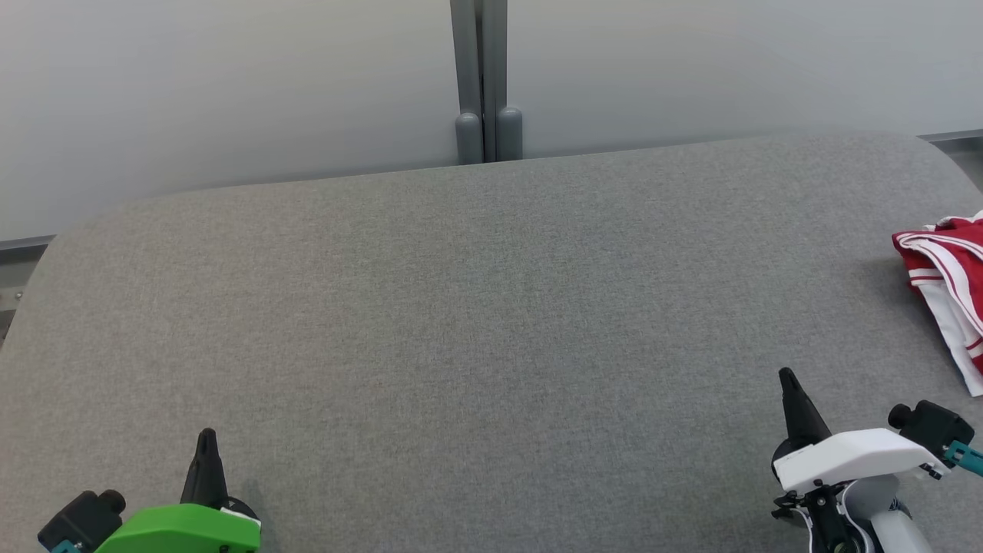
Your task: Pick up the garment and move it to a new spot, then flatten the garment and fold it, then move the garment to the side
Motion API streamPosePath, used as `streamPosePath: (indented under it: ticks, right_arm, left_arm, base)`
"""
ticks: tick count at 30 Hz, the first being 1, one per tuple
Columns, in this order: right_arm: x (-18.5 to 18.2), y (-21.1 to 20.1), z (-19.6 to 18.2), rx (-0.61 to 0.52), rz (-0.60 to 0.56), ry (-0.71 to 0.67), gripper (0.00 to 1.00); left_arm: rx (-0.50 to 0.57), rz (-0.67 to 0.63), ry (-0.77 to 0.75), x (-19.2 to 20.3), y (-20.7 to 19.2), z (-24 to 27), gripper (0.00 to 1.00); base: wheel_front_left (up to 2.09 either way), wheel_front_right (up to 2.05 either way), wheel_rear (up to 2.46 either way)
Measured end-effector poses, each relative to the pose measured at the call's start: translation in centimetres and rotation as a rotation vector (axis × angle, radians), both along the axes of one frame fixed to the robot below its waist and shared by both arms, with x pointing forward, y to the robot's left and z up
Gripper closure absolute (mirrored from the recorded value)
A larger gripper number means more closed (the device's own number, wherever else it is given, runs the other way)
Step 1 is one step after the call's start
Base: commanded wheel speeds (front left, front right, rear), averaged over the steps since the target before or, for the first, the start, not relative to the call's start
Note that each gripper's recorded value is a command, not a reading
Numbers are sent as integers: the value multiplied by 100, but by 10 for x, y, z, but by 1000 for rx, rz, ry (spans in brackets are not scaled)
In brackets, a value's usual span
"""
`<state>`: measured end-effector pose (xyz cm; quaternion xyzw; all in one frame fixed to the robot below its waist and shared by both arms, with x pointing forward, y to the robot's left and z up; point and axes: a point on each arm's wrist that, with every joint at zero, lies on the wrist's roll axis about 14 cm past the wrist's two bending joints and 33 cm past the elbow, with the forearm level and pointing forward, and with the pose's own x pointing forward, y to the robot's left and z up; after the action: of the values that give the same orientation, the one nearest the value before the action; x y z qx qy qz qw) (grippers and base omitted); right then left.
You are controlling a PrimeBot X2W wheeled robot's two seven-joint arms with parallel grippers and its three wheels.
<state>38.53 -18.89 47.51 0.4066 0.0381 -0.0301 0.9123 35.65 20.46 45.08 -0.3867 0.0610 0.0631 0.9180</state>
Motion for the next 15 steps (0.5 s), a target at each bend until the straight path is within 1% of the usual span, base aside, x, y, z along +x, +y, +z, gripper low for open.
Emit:
streamPosePath:
  ticks: [15]
  right_arm:
    - [1, -3, 6, 185, -19, -11, 100]
  left_arm:
    - [-192, 22, -28, 7, 0, 9, 100]
  base:
    - [0, 0, 0]
